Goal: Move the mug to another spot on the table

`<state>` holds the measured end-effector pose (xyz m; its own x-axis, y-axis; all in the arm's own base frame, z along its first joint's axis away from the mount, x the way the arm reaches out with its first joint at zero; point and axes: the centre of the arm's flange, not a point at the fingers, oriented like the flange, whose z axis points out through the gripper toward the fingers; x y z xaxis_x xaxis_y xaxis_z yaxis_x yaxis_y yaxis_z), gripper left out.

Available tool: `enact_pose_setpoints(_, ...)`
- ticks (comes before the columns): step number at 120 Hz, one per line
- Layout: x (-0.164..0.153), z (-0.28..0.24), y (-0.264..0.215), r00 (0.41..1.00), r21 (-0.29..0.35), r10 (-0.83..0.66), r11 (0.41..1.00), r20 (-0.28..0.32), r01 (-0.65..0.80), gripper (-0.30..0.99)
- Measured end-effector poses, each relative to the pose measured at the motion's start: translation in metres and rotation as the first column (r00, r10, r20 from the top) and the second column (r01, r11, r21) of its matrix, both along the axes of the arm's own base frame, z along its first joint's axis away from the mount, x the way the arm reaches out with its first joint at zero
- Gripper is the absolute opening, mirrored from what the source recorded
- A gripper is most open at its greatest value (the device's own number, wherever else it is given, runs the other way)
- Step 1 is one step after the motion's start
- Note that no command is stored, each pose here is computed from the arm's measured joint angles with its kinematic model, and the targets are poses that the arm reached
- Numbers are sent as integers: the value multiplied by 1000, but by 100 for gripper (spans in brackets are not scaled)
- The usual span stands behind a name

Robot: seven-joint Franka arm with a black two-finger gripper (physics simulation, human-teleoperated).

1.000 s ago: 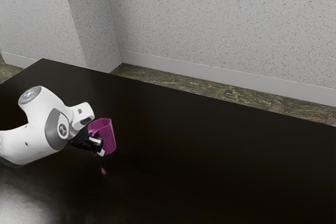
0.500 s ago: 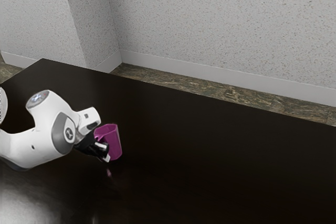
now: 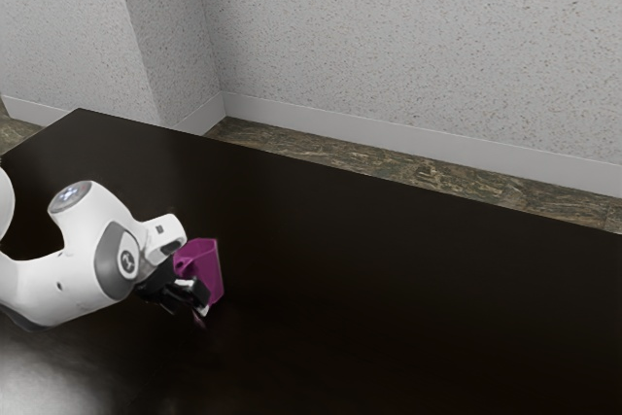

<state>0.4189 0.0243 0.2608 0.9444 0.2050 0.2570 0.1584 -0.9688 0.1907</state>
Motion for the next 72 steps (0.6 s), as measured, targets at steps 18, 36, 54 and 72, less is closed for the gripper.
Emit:
enact_pose_setpoints(18,-12,-1,-24,999,-22,-27,999,-30,26,59)
enact_pose_setpoints(36,-25,-2,-21,998,-43,16,999,-63,-19,64)
enact_pose_setpoints(54,-28,1,-35,997,-59,25,998,-73,-29,67)
enact_pose_setpoints(72,-34,5,-39,995,-69,57,996,-79,-62,68)
